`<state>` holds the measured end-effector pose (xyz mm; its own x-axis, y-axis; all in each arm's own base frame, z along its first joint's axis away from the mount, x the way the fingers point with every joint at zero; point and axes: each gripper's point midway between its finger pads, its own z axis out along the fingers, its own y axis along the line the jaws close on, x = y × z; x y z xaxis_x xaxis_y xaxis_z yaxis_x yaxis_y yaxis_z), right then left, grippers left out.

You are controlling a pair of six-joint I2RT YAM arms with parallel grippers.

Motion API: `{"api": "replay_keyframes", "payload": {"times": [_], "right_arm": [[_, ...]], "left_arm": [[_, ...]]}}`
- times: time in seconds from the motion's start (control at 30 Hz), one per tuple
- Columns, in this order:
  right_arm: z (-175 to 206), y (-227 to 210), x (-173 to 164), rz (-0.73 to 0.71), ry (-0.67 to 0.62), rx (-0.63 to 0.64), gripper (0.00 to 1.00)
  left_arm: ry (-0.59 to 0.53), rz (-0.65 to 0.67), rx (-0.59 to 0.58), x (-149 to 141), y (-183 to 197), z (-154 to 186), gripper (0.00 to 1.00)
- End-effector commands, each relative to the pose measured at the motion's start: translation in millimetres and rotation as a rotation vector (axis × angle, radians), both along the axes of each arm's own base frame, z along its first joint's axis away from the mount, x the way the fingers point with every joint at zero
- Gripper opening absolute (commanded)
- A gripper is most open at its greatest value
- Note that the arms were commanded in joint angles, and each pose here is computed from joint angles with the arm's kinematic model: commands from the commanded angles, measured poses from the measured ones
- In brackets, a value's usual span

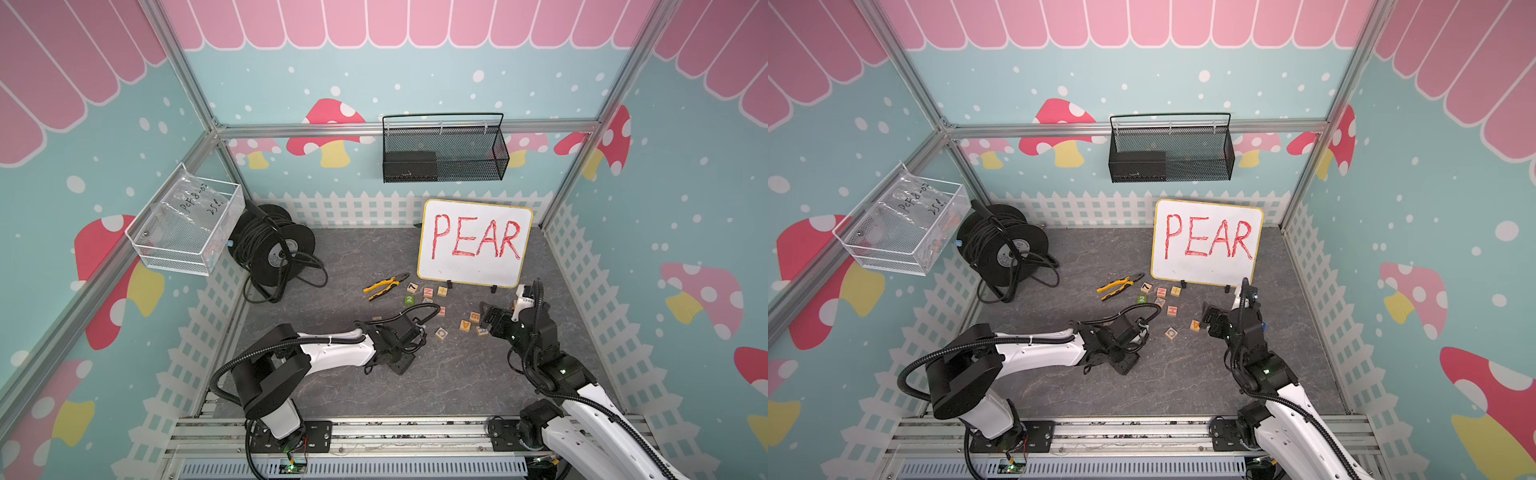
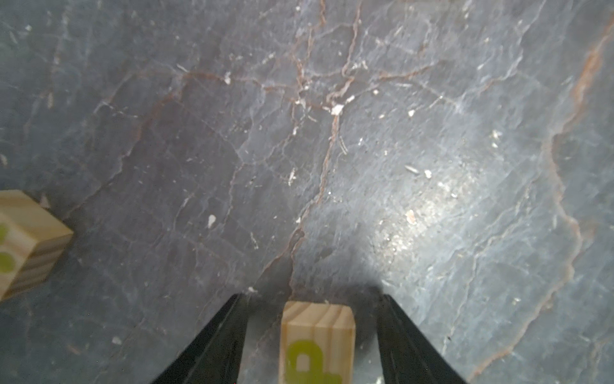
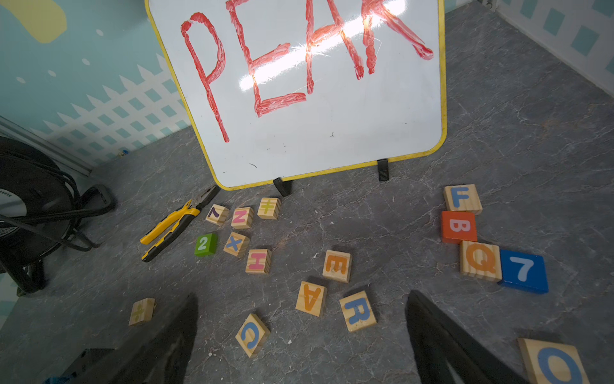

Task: Spell the uppercase word “pear” with letter blocks
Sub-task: Place the letter block at the center of the board, then adjust the letter block at the center of the board.

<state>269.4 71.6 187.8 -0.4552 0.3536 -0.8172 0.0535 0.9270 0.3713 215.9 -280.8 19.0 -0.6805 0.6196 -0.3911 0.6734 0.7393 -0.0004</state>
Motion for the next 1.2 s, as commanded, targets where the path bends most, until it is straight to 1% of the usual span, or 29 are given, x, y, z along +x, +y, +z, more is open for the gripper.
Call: {"api": "replay_keyframes", "payload": {"times": [0.0,0.1,0.2,0.3,0.4,0.5,0.57,0.67,0.73,0.83,0.97,1.07,1.17], "right_arm": [[-1.0,2.0,3.3,0.009,-0.015,0.005,0.99],[0.4,3.3,4.8,0.02,-0.024,-0.006,0.99],[2.4,3.4,6.1,0.027,-0.037,-0.025,0.99],[3.7,2.5,7.0,0.03,-0.049,-0.043,0.99],[6.1,3.5,8.5,0.041,-0.065,-0.058,0.99],[13.4,7.7,12.1,0.082,-0.109,-0.104,0.99],[17.5,13.3,14.5,0.127,-0.131,-0.144,0.99],[19.9,22.9,15.6,0.192,-0.143,-0.169,0.99],[16.4,26.1,15.3,0.214,-0.138,-0.172,0.99],[6.3,28.0,13.2,0.232,-0.114,-0.176,0.99],[-2.8,23.4,9.6,0.208,-0.087,-0.166,0.99],[-0.9,25.9,5.8,0.216,-0.092,-0.128,0.99],[2.3,31.7,1.3,0.253,-0.114,-0.107,0.99]], "left_arm": [[-0.027,0.102,-0.005,8.1,4.3,7.5,0.71],[-0.04,0.216,-0.009,13.2,12.3,20.9,0.73],[-0.045,0.342,-0.03,16.4,19.6,41.6,0.74],[-0.052,0.478,-0.054,18.0,31.9,63.5,0.79],[0.037,0.616,-0.123,7.2,39.3,68.4,0.81],[0.163,0.732,-0.205,-7.4,41.5,63.9,0.82],[0.249,0.797,-0.232,-15.5,44.1,60.6,0.82],[0.361,0.858,-0.257,-29.4,41.0,57.3,0.82],[0.415,0.873,-0.273,-32.0,33.6,58.8,0.82],[0.429,0.882,-0.252,-27.4,26.3,65.7,0.82],[0.496,0.91,-0.262,-27.3,15.0,63.6,0.81],[0.525,0.95,-0.245,-27.0,14.8,54.3,0.8],[0.592,1.003,-0.259,-26.7,10.5,42.2,0.78]]}}
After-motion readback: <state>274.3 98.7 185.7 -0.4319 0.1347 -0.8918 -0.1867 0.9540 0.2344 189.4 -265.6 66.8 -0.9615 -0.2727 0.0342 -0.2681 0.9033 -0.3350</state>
